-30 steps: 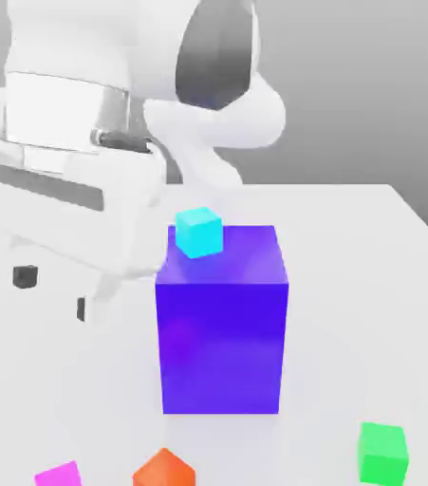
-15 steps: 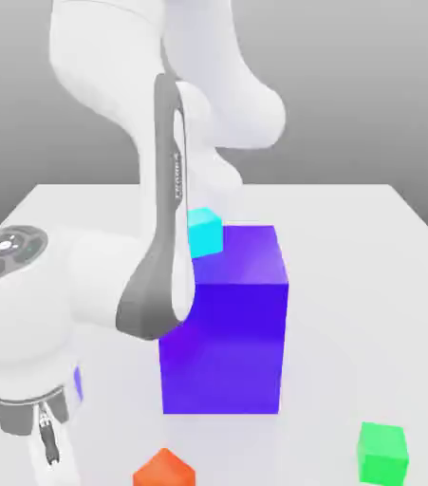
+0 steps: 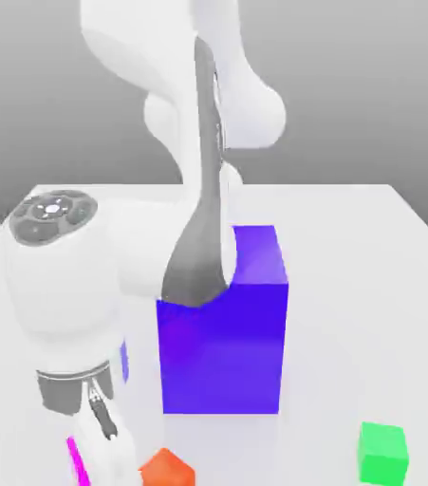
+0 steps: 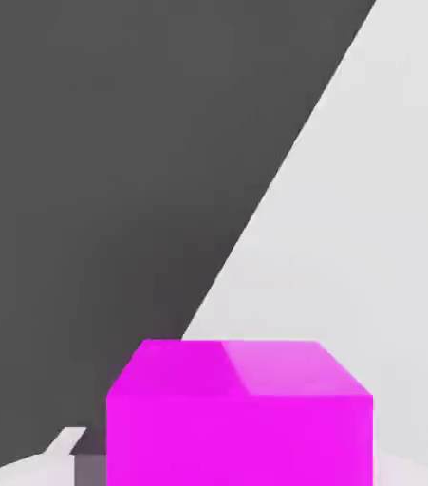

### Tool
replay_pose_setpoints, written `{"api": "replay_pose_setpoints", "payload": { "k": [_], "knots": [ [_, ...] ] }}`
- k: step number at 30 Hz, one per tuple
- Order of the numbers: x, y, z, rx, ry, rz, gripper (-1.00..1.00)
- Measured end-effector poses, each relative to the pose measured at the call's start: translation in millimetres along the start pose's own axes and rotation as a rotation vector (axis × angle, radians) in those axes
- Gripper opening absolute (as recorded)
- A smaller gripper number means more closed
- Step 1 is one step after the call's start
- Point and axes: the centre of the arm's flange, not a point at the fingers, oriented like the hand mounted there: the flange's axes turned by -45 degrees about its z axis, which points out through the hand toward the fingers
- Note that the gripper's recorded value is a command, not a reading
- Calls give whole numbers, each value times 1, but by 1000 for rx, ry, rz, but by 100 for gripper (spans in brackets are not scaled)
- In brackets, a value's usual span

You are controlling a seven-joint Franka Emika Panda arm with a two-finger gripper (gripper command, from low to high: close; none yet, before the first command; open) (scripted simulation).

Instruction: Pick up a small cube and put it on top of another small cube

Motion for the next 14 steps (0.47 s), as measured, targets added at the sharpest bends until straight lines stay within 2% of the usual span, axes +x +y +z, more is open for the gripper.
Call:
{"api": "replay_pose_setpoints", "payload": {
  "k": [7,10,11,14],
  "knots": [
    [-166,-71,-17,-4,3,-238,-100],
    [-233,-90,16,-10,9,-331,-100],
    [-242,-91,27,-11,9,-343,100],
    [-242,-91,27,-11,9,-343,100]
  ]
}}
